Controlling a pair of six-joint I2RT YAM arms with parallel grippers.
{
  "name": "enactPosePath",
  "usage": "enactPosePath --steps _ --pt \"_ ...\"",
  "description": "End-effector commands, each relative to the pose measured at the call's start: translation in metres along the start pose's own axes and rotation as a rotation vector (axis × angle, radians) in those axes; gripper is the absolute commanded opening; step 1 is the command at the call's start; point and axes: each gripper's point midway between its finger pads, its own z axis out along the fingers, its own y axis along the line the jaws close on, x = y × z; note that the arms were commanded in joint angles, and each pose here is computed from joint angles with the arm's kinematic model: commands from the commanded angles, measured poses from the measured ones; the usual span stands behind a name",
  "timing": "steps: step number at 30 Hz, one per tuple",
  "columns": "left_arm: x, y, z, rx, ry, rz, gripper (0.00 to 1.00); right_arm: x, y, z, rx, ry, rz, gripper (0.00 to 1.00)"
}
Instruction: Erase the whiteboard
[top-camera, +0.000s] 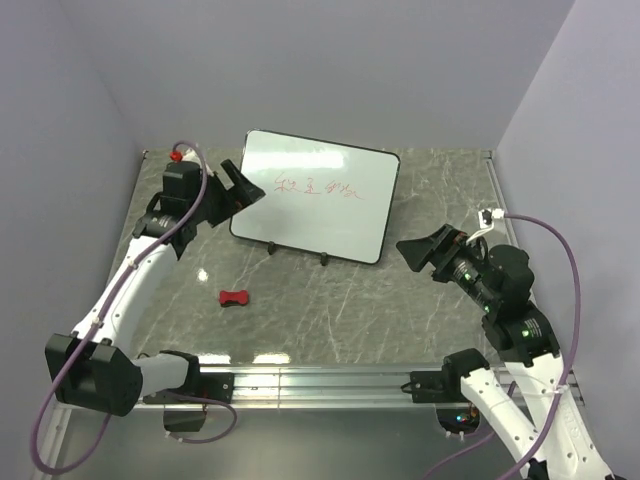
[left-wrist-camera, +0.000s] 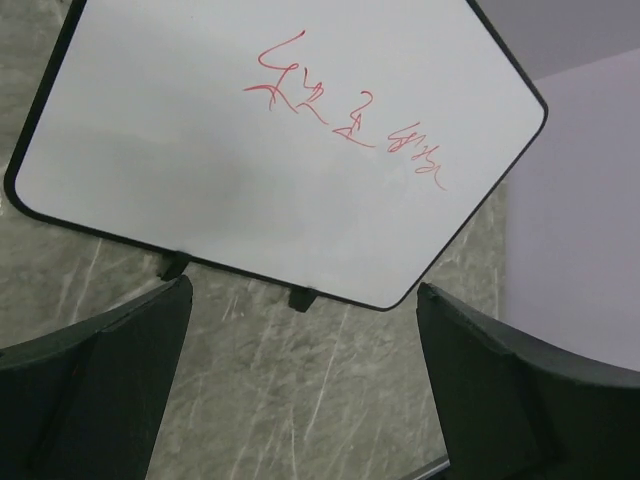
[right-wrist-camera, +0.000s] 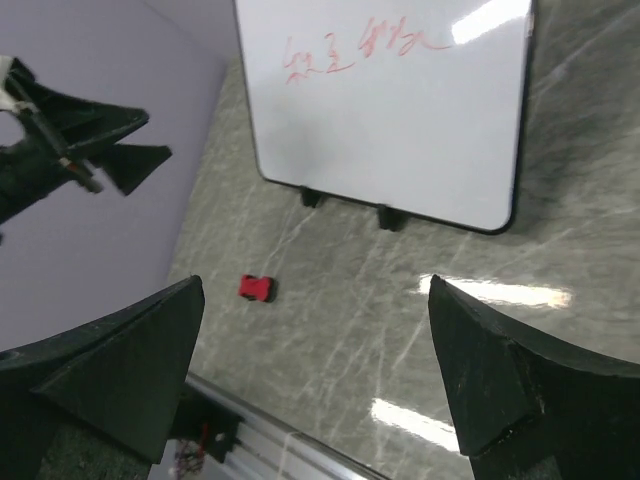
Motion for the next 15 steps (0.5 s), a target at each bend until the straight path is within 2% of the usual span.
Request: enactPosePath --steps 1,3,4,7,11,15 --pt "0.005 0.023 -0.016 -0.202 -0.009 0.042 0.99 -0.018 -0.001 -0.014 0.056 -0.074 -0.09 1.0" --pt "0.03 0.041 -0.015 -0.297 0.041 0.02 0.99 -0.019 -0.011 -0.016 0.109 -0.09 -0.108 1.0" --pt "0.04 0.072 -0.023 -0.471 0.043 0.009 0.99 -0.017 -0.012 -0.016 0.115 -0.084 -0.115 1.0" --pt "0.074 0.103 -0.04 -0.675 0.07 -0.037 1.0 -0.007 -0.018 -0.011 0.131 -0.054 -0.105 1.0" --pt "0.102 0.113 -0.053 -0.75 0.075 -0.147 1.0 0.013 -0.021 -0.004 0.093 -0.002 -0.071 0.99" --pt "0.116 0.116 -0.052 -0.71 0.044 -0.28 0.99 0.021 -0.024 -0.005 0.092 0.021 -0.092 0.98"
